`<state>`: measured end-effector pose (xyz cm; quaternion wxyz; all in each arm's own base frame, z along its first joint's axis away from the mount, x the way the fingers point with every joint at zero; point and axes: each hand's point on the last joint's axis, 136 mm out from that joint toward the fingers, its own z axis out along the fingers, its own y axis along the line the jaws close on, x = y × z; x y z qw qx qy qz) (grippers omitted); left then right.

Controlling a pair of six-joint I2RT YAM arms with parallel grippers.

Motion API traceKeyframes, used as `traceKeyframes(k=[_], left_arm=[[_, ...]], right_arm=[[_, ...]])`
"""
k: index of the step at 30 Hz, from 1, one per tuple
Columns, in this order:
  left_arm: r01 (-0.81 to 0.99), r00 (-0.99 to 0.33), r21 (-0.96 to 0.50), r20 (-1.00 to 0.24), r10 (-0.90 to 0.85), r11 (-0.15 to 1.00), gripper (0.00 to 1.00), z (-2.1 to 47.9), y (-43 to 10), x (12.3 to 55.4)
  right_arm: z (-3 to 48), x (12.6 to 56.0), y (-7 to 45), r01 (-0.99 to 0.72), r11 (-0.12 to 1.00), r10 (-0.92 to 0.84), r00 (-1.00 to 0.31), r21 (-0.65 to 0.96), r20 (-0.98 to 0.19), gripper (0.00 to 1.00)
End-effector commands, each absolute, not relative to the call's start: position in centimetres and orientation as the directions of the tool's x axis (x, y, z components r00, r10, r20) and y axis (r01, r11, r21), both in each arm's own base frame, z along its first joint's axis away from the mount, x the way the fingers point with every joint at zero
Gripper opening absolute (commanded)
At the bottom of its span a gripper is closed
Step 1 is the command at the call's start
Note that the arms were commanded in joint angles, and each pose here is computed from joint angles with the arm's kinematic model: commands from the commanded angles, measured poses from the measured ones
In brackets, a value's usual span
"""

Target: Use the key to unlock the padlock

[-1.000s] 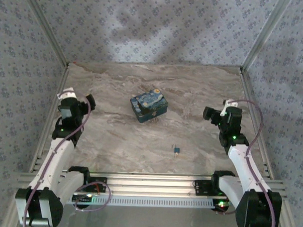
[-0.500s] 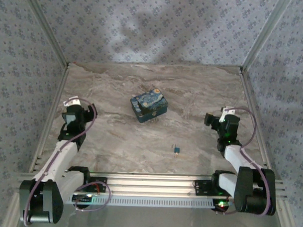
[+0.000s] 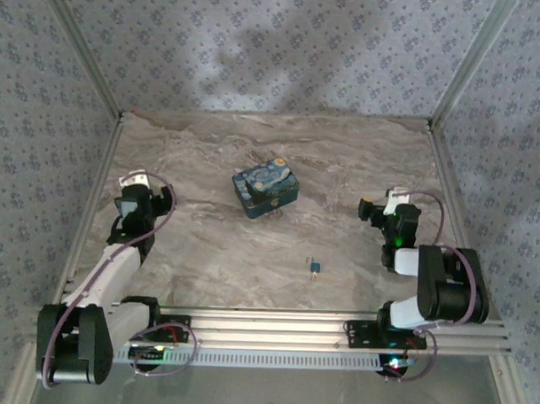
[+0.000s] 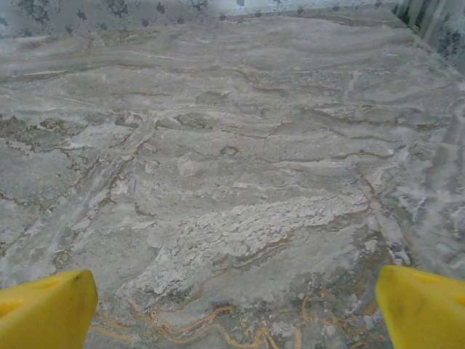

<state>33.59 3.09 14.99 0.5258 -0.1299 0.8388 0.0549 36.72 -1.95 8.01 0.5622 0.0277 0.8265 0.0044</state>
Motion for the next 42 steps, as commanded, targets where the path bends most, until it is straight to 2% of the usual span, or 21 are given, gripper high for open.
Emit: traceKeyframes(k=[1, 5, 29, 42], left_arm=[[-0.241, -0.403, -0.029, -0.906, -0.128, 0.970, 0.98, 14.9, 2.9, 34.1], [-0.228, -0.405, -0.017, -0.908, -0.111, 0.973, 0.98, 14.3, 2.7, 34.4], [-0.034, -0.310, 0.056, -0.950, 0.043, 0.998, 0.98, 11.8, 0.1, 38.0], [0.011, -0.328, 0.058, -0.943, 0.058, 0.998, 0.98, 9.3, -0.6, 38.7]], right_arm=[[9.2, 37.8, -1.6, 0.006, 1.000, 0.011, -0.299, 0.009, -0.954, 1.00], [8.4, 39.0, -2.1, 0.036, 0.999, 0.026, -0.389, 0.013, -0.921, 1.00], [8.4, 39.1, -1.7, 0.043, 0.999, -0.007, -0.391, -0.026, -0.920, 1.00], [8.4, 39.1, -1.7, 0.040, 0.999, -0.009, -0.391, -0.027, -0.920, 1.00]])
